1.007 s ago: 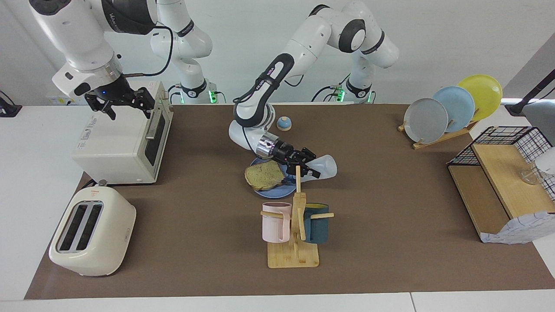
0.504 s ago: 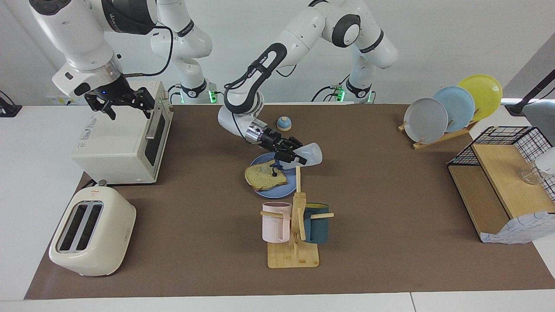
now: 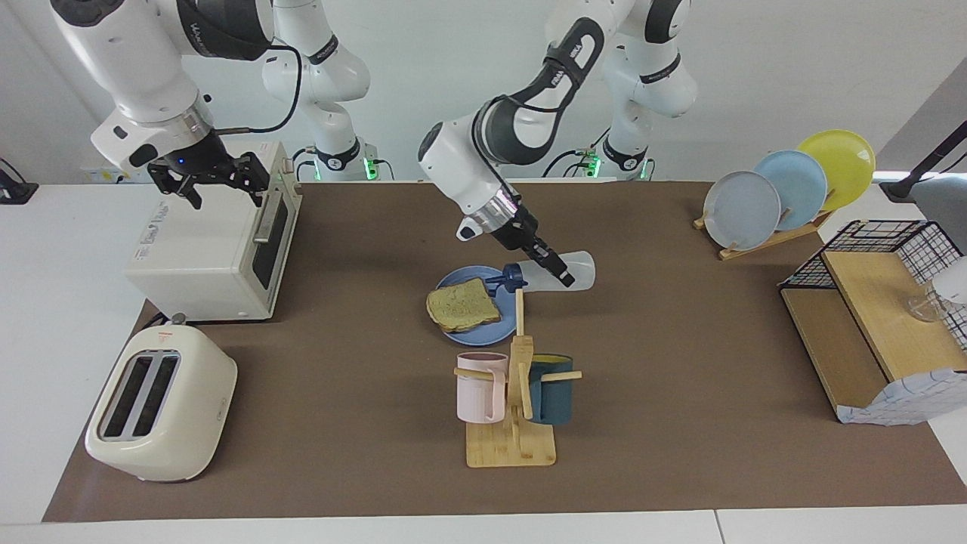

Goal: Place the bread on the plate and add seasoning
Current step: 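Carry the bottle back beside the mug rack and release it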

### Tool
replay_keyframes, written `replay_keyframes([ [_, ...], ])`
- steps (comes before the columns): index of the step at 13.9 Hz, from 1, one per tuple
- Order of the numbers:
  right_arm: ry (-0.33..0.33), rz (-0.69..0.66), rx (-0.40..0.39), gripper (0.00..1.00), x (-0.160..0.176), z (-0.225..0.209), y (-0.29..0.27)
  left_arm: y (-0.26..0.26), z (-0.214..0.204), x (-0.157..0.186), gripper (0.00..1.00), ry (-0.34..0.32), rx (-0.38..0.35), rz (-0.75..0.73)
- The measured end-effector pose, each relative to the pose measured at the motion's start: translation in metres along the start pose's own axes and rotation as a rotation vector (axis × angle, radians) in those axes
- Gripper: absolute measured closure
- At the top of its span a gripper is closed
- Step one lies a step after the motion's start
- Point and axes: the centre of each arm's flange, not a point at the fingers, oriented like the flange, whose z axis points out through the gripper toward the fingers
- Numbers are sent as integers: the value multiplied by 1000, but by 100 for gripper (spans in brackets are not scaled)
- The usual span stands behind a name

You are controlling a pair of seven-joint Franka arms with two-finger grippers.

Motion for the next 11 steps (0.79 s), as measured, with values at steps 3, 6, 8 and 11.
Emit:
replay_keyframes([
  [3,0,0,0,0,0,0,0,-51,17,-46,54,177,-153,-205],
  [6,0,0,0,0,0,0,0,-84,45,-73,54,368,-257,-418],
  [8,0,0,0,0,0,0,0,-85,76,-80,54,507,-287,-581],
  [11,0,0,0,0,0,0,0,-96,123,-108,54,687,-323,-804],
])
